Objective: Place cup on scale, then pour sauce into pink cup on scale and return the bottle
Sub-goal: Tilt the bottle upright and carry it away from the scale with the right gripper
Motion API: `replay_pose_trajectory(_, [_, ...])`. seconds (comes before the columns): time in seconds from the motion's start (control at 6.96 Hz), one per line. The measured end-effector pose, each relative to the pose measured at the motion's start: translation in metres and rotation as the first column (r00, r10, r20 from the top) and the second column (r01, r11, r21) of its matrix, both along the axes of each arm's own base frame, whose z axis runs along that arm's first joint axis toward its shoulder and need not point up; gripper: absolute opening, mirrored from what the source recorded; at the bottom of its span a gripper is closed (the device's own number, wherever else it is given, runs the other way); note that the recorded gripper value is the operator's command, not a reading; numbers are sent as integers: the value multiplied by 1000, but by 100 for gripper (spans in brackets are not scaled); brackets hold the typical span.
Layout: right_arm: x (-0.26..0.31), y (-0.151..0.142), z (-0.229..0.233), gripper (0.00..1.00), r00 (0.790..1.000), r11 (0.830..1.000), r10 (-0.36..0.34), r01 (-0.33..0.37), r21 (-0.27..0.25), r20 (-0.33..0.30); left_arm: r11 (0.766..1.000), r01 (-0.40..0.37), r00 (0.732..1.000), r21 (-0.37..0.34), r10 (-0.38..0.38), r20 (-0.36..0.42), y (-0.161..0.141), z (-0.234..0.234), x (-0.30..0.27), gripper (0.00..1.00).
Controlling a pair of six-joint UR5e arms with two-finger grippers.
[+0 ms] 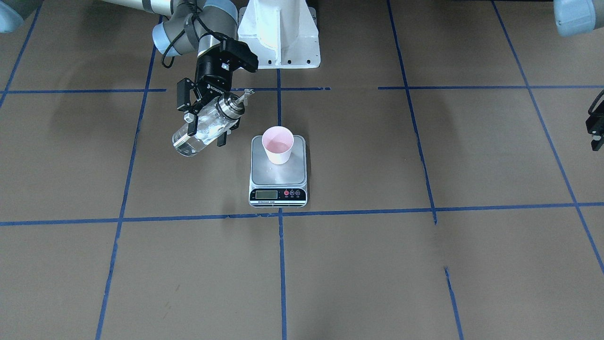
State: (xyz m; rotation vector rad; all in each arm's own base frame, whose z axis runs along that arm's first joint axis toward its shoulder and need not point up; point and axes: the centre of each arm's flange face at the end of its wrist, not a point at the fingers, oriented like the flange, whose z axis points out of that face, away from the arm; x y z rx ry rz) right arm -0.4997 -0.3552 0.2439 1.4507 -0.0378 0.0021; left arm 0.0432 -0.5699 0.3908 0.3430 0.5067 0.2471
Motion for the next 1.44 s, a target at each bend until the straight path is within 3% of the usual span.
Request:
replay_pose_trajectory(0.29, [17, -13, 13, 0, 988, 999, 29, -27, -20, 151, 1000, 4, 1000, 7, -4, -1, -1, -4, -2, 100])
replay_pose_trajectory(0.72, [73, -33, 58, 0, 945, 995, 45, -12, -102, 325, 1000, 11, 1000, 16, -11, -3, 0, -8, -6, 100])
replay_pose_trajectory(0.86, [89, -37, 67, 0, 920, 991, 51, 0, -131, 388, 1000, 14, 1000, 17, -14, -2, 0, -9, -7, 100])
replay_pose_trajectory(1.15, [104, -43, 86, 0, 832, 981, 90, 22, -195, 548, 999, 23, 1000, 25, -23, 0, 1, -12, -12, 100])
replay_pose_trajectory(1.44, [117, -42, 116, 0, 784, 971, 142, 8, -239, 604, 999, 32, 999, 41, -33, 5, 3, -18, -16, 100])
